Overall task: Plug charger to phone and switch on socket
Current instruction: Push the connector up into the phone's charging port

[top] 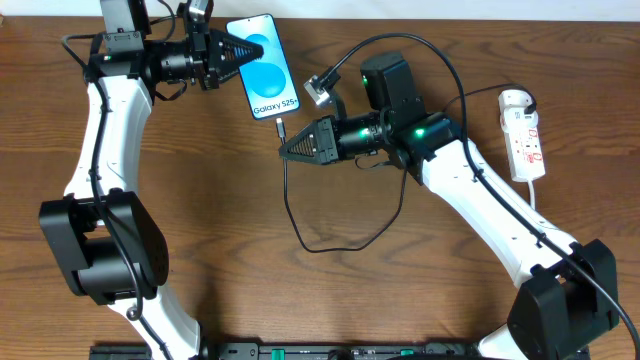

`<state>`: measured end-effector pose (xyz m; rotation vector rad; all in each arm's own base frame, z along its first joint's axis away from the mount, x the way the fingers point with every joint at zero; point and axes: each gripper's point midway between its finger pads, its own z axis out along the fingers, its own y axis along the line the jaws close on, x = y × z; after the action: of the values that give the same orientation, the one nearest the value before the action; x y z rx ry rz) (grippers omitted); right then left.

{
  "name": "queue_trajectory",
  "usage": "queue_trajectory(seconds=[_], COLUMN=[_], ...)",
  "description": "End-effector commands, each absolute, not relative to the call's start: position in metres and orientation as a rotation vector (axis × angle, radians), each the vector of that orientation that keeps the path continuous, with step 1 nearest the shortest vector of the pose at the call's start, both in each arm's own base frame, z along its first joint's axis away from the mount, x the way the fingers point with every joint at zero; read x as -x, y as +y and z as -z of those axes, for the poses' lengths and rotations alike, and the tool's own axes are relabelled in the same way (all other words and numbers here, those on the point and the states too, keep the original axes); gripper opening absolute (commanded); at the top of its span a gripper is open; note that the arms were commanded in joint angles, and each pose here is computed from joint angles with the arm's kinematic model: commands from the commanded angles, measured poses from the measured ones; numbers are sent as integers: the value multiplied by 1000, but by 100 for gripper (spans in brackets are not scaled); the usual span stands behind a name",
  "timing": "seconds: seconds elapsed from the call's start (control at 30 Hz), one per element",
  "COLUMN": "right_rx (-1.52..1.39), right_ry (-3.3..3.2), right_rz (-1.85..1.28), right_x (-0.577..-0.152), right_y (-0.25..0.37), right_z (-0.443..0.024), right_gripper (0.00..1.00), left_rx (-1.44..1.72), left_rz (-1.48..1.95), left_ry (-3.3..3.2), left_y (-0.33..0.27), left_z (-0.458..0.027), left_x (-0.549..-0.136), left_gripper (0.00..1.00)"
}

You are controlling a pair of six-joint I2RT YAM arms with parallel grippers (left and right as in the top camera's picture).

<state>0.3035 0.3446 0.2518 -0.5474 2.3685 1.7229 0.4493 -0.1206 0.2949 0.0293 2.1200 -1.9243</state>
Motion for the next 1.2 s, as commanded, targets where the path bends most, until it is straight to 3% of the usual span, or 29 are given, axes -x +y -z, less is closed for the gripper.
queue_trajectory(seconds=[0.0,1.17], right_rx=[547,511], right_ry=[2389,2375], right_rz=[-1755,-1730], right_x=[-295,-307], right_y=[343,336], right_z=[-254,-254], right_gripper=[1,1], left_rx=[-139,-145], left_rz=[1950,1957], left_ry=[2065,2070], left_y=[-125,-129], left_z=[-317,-317], left_x=[-438,-436], left_gripper=[7,7])
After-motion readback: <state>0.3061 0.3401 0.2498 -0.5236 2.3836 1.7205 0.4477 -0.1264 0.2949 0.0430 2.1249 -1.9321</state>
